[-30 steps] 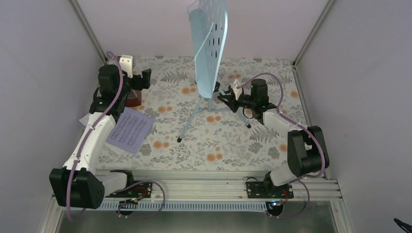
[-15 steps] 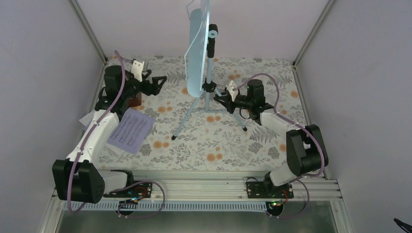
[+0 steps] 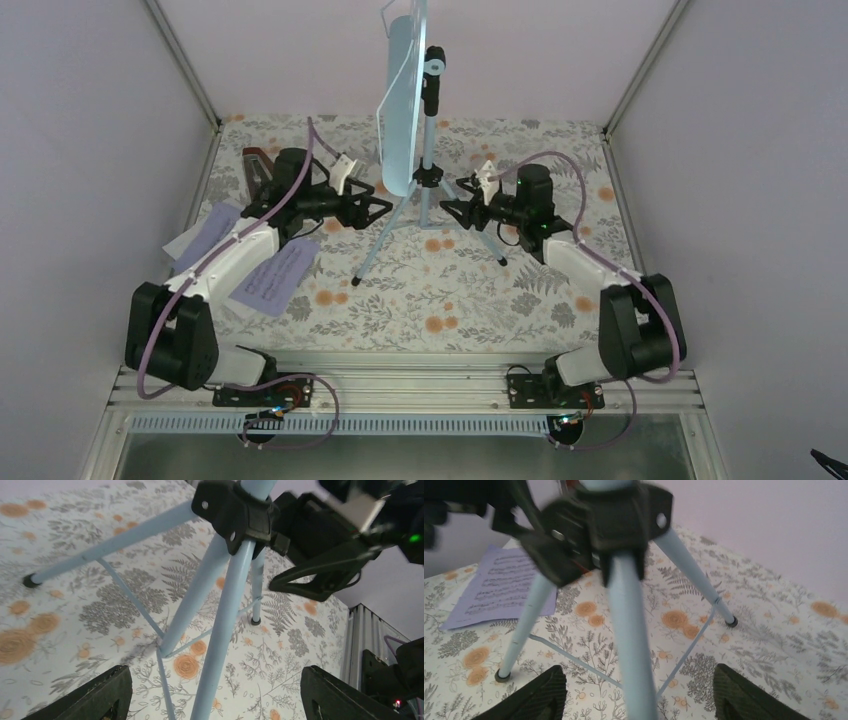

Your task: Pack up the instrument practice props

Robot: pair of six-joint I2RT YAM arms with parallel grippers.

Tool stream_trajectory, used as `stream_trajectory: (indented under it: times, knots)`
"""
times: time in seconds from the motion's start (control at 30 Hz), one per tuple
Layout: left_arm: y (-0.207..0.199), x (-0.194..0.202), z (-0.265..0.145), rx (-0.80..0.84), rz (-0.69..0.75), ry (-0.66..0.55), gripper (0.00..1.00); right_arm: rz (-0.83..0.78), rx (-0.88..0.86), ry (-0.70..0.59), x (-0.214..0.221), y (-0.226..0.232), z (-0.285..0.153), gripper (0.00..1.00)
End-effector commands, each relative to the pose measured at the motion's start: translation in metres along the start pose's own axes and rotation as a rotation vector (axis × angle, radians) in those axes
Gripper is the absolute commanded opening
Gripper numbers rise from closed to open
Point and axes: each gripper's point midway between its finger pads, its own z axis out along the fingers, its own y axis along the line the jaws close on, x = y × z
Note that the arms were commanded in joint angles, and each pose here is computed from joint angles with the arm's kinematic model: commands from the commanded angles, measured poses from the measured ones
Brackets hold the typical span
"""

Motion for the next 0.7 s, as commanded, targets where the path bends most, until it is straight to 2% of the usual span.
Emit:
stream_trajectory:
  times: [0.0, 0.17, 0.4, 0.53, 0.67]
  knots:
    - [-0.003, -0.004, 0.014, 0.028, 0.039, 0.027, 0.82, 0.015, 0.047, -0.108, -0.029, 0.006, -0.029, 0.72]
    - [-0.009, -0.006, 0.036, 0.080, 0.048, 0.052, 0.73, 0.055, 0.076, -0.190, -0.050, 0.019, -0.054, 0.78]
    - [-0.016, 0.006, 0.061, 0.133, 0.070, 0.106, 0.59, 0.176, 0.084, -0.223, -0.064, 0.027, -0.070, 0.80]
    - [-0.014, 0.011, 0.067, 0.137, 0.075, 0.121, 0.43, 0.282, 0.091, -0.232, -0.068, 0.029, -0.077, 0.80]
    - [-0.017, 0.017, 0.070, 0.106, 0.095, 0.120, 0.21, 0.393, 0.093, -0.223, -0.067, 0.030, -0.080, 0.80]
